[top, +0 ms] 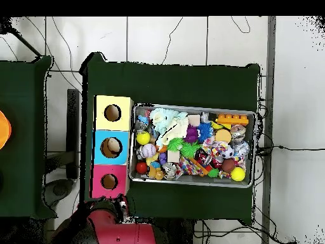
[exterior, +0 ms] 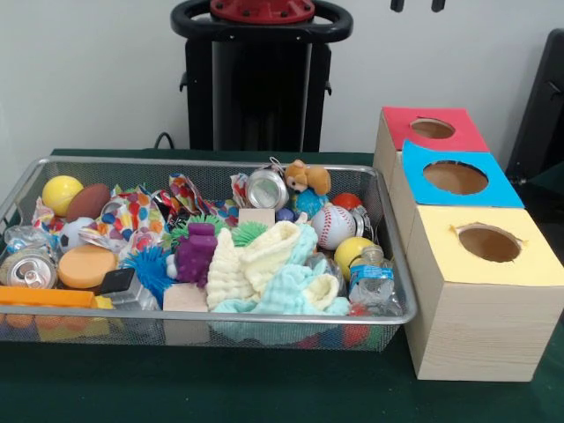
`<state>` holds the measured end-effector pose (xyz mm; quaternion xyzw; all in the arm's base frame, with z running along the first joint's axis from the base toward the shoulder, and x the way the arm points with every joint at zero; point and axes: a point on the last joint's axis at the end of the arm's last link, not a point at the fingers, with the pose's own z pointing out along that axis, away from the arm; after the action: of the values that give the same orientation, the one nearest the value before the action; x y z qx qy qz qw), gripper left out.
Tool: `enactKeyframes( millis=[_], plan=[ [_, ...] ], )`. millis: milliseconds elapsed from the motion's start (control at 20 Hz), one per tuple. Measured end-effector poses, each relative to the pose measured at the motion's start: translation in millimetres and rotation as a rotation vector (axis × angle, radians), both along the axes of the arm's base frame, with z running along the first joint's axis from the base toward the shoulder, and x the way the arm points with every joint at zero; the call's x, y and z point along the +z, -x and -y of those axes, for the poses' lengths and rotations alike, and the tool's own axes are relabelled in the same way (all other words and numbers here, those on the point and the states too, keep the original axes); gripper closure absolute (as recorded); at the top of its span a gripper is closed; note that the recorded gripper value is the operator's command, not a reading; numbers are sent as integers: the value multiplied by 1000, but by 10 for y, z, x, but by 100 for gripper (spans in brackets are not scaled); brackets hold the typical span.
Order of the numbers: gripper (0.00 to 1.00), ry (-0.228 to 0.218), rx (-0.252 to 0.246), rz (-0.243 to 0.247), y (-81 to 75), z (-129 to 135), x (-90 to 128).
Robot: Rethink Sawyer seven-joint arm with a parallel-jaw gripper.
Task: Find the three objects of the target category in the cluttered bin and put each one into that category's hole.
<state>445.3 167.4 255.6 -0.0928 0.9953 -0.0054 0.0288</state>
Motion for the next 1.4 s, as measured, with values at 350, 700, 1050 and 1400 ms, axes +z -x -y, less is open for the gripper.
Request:
enactKeyframes(
  millis=[350, 700, 1050, 1400],
  plan=[
    [0, 0, -7, 1, -42, 24, 33],
    [0, 1, -30, -6, -119, 103, -8],
    [0, 13, -72, -46, -157, 233, -185],
    [0, 29, -122, -99, -121, 357, -410]
  ],
)
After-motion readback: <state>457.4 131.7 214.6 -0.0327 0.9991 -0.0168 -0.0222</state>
